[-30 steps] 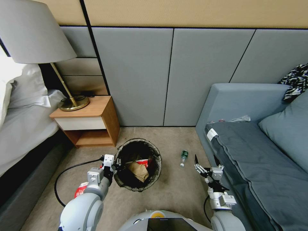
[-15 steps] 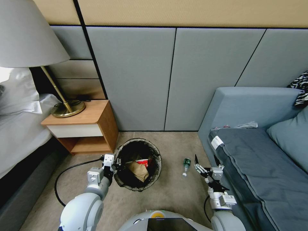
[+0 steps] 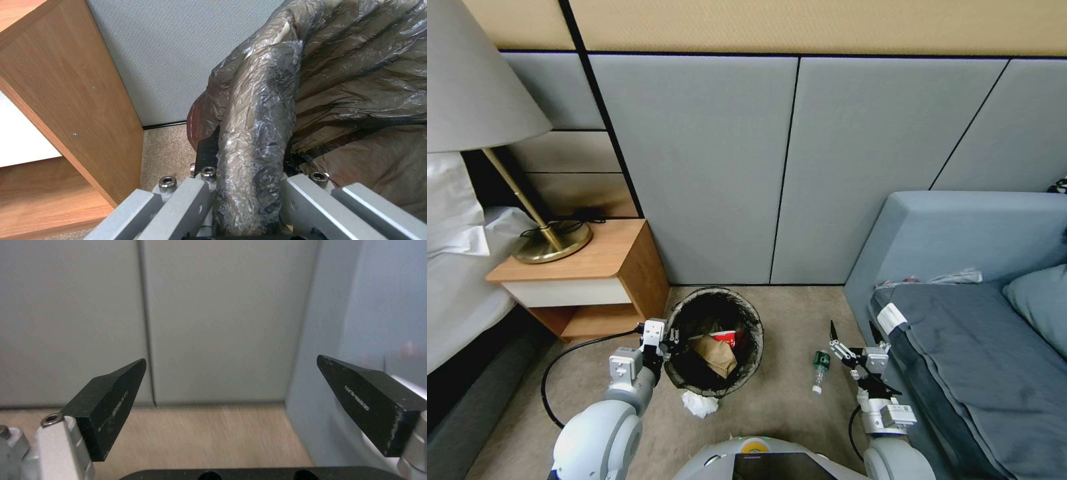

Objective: Pick up the trash bin, then pick up the garbage from the floor and place it into the trash bin.

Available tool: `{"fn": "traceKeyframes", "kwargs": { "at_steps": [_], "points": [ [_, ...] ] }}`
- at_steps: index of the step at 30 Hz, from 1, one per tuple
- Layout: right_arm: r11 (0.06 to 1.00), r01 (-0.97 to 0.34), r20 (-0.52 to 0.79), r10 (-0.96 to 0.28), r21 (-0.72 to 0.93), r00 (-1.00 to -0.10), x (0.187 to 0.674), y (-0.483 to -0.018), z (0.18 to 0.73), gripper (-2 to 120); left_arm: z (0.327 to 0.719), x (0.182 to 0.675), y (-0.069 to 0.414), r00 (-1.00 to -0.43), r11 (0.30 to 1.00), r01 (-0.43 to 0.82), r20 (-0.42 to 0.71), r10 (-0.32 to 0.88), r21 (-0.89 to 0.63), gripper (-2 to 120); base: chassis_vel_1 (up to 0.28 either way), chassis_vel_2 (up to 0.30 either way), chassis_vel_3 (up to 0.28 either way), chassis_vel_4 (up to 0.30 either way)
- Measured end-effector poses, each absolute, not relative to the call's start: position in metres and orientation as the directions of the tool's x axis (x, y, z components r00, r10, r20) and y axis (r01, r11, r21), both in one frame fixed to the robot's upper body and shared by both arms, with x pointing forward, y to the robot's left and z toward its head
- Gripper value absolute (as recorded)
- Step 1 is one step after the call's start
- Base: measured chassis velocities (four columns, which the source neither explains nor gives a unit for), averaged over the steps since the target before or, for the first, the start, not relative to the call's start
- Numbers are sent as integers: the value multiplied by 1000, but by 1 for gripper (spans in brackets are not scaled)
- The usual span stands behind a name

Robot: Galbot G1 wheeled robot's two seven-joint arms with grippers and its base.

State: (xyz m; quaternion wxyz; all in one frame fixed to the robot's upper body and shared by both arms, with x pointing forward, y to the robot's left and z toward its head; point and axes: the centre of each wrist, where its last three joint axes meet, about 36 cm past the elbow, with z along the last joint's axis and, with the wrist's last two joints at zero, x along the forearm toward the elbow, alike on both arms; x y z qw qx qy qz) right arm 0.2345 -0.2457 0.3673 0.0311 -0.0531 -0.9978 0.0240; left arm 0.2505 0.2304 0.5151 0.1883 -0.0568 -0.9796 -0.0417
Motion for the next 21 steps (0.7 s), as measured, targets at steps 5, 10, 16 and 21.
{"fn": "traceKeyframes", "kwargs": {
  "at_steps": [5,10,16,21],
  "points": [
    [988,141,127,148,-62,-981,264,-248,358,100,517,250,231,-924,990,128,370,97,60,2,0,0,0,0],
    [988,146,201,152,-44,-968,284,-250,350,100,519,249,231,-926,990,127,365,97,59,2,0,0,0,0],
    [988,152,317,143,2,-938,306,-251,324,100,521,249,231,-927,990,126,362,97,57,2,0,0,0,0],
    [986,168,375,149,18,-915,318,-254,307,100,522,248,230,-928,990,126,361,97,57,2,0,0,0,0]
  ]
}}
